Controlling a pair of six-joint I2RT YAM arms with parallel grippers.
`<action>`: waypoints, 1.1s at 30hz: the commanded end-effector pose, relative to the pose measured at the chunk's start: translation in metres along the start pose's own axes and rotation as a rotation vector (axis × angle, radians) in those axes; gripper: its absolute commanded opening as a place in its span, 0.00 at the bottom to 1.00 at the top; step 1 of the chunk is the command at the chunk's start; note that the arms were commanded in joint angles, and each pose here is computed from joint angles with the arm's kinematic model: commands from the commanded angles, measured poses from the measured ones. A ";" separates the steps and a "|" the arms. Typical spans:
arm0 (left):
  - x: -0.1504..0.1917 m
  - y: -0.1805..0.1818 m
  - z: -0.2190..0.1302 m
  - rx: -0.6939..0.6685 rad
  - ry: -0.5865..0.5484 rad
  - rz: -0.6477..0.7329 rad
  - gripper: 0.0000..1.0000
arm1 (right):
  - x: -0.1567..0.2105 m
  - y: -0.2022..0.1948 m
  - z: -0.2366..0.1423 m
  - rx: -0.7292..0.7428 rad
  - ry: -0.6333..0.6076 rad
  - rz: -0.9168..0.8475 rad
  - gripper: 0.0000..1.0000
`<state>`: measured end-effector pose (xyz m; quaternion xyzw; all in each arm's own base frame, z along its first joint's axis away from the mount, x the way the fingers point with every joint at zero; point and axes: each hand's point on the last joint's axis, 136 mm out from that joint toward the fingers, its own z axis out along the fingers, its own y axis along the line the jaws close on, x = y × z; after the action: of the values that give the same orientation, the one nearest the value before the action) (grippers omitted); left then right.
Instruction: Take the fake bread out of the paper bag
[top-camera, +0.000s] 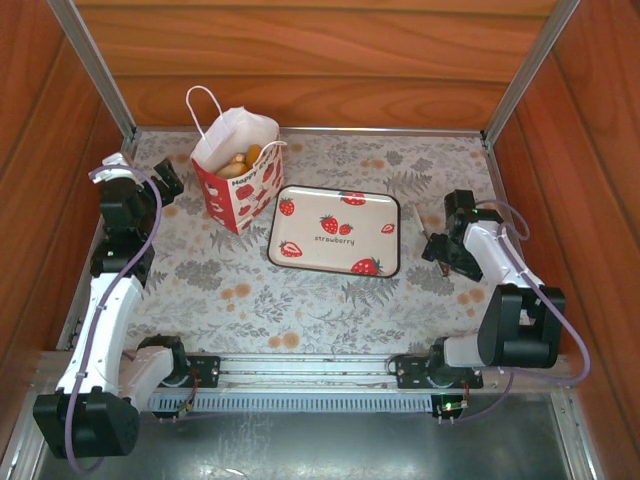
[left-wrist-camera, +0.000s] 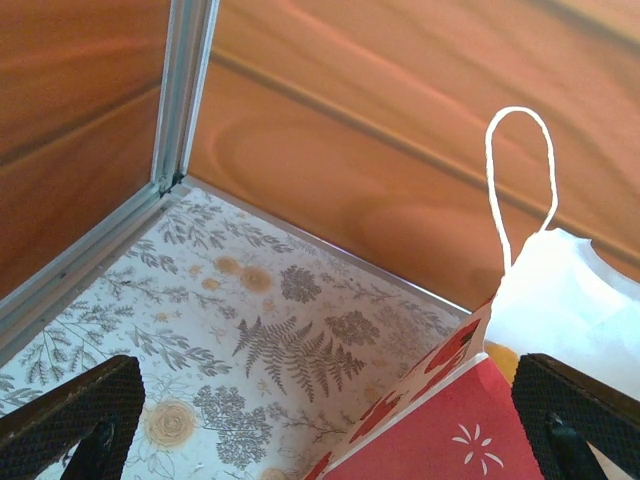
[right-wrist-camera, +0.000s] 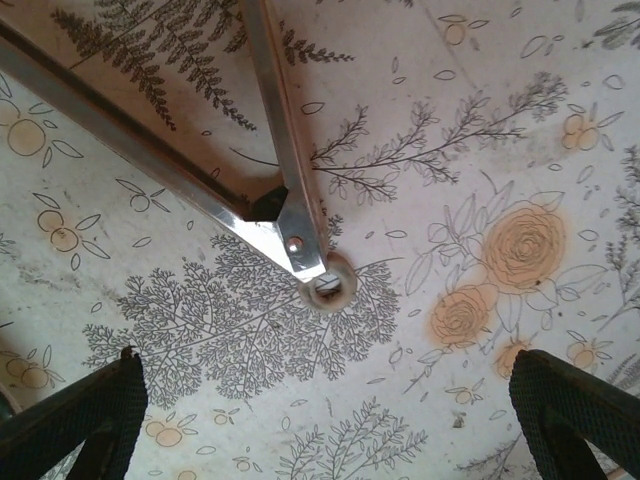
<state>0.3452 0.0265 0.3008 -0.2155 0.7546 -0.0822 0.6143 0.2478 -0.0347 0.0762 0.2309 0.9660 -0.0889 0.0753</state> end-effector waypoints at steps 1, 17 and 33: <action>-0.002 -0.001 -0.002 0.004 -0.009 0.013 1.00 | 0.002 0.005 0.016 -0.014 0.052 -0.011 1.00; -0.005 -0.009 -0.005 0.043 -0.007 0.030 1.00 | -0.054 0.026 0.067 -0.069 0.146 -0.021 0.91; -0.006 -0.010 -0.002 0.042 -0.005 0.036 1.00 | -0.089 0.063 0.084 -0.245 0.153 -0.069 0.66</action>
<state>0.3451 0.0226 0.3017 -0.1990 0.7584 -0.0833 0.6151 0.3460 -0.0437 0.0125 0.2019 0.9794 0.0068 0.0086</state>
